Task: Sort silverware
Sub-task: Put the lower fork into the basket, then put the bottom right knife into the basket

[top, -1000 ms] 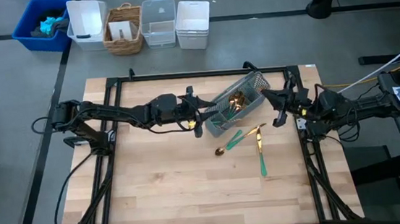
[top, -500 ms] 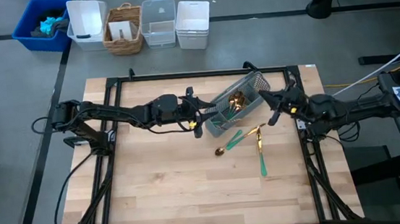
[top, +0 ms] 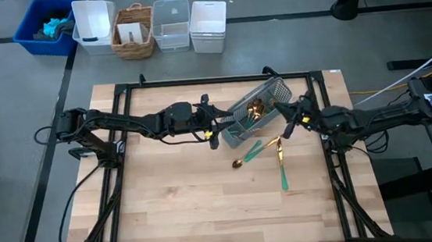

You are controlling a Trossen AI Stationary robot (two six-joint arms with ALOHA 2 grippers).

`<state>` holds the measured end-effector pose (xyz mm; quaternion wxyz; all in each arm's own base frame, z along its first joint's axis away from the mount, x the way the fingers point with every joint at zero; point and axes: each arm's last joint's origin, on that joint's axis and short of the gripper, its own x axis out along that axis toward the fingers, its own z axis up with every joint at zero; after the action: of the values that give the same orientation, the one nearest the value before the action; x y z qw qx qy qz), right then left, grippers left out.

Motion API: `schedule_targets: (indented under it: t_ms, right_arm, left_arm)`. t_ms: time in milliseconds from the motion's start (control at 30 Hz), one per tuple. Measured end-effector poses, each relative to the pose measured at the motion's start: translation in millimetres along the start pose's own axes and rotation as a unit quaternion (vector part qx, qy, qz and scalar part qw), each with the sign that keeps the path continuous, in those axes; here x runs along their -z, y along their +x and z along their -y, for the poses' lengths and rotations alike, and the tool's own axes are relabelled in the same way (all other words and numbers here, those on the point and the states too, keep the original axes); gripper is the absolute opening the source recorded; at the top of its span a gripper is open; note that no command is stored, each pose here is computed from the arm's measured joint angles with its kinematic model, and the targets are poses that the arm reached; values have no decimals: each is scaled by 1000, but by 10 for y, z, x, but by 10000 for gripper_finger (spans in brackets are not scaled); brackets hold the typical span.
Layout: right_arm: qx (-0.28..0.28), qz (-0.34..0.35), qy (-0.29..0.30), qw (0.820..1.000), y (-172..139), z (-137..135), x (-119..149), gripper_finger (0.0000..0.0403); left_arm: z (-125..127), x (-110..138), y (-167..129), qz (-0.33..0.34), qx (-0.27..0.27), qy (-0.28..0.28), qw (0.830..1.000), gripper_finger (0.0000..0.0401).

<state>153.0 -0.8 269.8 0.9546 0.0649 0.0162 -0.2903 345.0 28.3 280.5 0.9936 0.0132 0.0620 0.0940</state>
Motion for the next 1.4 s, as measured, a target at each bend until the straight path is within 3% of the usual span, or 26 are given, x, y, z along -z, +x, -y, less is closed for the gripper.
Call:
schedule_targets:
  t_ms: [433,600,933,1033,1200,1400]
  right_arm:
    - [88,-51,-74,992,150,-48,215,23]
    - [86,-65,-101,989,189,-74,266,44]
    - [97,-55,-95,989,175,-72,178,106]
    - [67,-47,-76,994,144,-90,6,107]
    - [-36,-80,4,996,74,-140,-249,105]
    - [-178,-204,70,960,-18,-197,-285,104]
  left_arm:
    - [0,14,0,-7,0,0,1000,125]
    - [2,22,0,-11,0,0,1000,125]
    - [1,22,0,-11,0,-1,1000,125]
    - [2,23,0,-12,0,-18,1000,125]
    - [22,116,-14,-63,11,-60,996,125]
    - [143,272,-63,-147,39,-58,987,125]
